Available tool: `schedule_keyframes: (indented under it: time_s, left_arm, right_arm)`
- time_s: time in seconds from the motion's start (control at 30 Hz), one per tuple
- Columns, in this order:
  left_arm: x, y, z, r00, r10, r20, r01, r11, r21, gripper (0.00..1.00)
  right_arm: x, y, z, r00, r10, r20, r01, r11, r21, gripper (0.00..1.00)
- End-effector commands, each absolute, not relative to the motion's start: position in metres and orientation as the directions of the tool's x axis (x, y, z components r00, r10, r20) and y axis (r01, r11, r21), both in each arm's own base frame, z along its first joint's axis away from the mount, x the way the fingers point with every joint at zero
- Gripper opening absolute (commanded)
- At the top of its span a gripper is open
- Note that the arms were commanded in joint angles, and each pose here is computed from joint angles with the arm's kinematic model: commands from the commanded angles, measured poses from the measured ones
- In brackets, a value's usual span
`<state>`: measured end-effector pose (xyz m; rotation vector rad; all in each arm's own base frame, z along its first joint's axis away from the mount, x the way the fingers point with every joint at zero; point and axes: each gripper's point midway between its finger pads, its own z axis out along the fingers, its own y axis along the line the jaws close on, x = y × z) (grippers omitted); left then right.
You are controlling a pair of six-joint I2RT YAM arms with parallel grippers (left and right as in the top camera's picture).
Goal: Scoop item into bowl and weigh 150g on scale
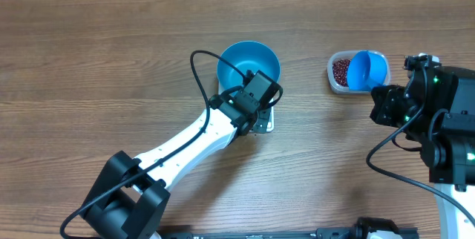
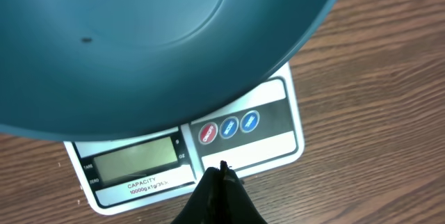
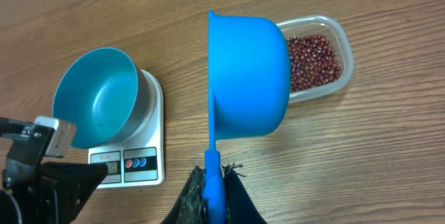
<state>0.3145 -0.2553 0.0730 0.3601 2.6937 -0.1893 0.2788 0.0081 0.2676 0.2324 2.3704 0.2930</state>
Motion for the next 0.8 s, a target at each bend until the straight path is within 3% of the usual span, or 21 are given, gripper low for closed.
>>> schedule_keyframes:
  time_s: [0.0,0.77]
  left_arm:
    - [0.312,-0.255,0.064,-0.877,0.244,-0.413,0.298,0.952,-0.070,0.04]
    - [0.322,-0.252,0.029,-0.856,0.278,-0.435,0.276,0.959,0.069,0.04]
  right_arm:
    - [0.282,0.008,0.282,-0.693,0.240,-0.680,0.065,0.960,0.273,0.03]
    - [0.284,0.008,0.283,-0.687,0.240,-0.686,0.062,0.960,0.273,0.03]
